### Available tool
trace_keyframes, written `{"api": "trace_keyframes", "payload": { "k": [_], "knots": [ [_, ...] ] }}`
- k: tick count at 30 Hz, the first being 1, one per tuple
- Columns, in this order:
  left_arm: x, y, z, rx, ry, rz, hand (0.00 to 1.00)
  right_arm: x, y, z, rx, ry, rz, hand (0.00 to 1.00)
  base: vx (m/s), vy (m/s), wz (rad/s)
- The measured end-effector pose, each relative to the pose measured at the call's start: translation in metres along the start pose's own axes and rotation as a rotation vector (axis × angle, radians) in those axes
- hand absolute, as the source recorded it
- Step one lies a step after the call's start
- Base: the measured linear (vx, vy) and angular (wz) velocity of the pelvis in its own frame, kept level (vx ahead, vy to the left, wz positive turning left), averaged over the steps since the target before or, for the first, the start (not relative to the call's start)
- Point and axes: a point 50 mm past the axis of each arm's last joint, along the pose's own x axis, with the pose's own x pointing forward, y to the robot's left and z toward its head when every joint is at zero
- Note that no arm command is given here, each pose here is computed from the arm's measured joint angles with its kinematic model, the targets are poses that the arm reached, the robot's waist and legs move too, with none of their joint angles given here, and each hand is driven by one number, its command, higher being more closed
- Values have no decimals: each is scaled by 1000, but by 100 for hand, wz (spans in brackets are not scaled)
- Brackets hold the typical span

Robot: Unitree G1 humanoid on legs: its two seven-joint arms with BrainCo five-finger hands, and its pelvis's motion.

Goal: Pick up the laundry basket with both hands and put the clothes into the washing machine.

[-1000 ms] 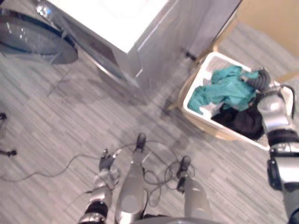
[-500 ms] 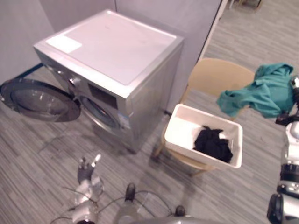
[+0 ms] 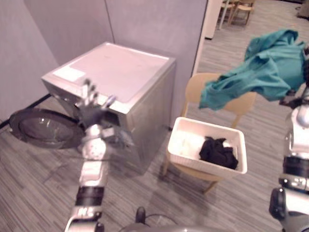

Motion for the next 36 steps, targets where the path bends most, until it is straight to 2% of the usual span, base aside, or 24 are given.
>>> {"api": "trace_keyframes", "payload": {
  "k": [5,11,18,23,36],
  "knots": [
    [19,-63,-1,-8,7,-302,0,14,13,27,59,-104,15,100,8,-12,-11],
    [29,-106,-11,45,78,-493,0,18,34,49,96,-181,85,100,16,1,-7],
    [28,-162,-12,54,122,-645,0,18,55,57,170,-194,111,100,8,-7,-11],
    [27,-190,-5,47,112,-695,0,15,67,60,208,-192,135,100,1,-15,-8],
    [35,-218,19,30,49,-713,0,6,86,59,298,-153,138,100,0,-3,-3]
  ]
}}
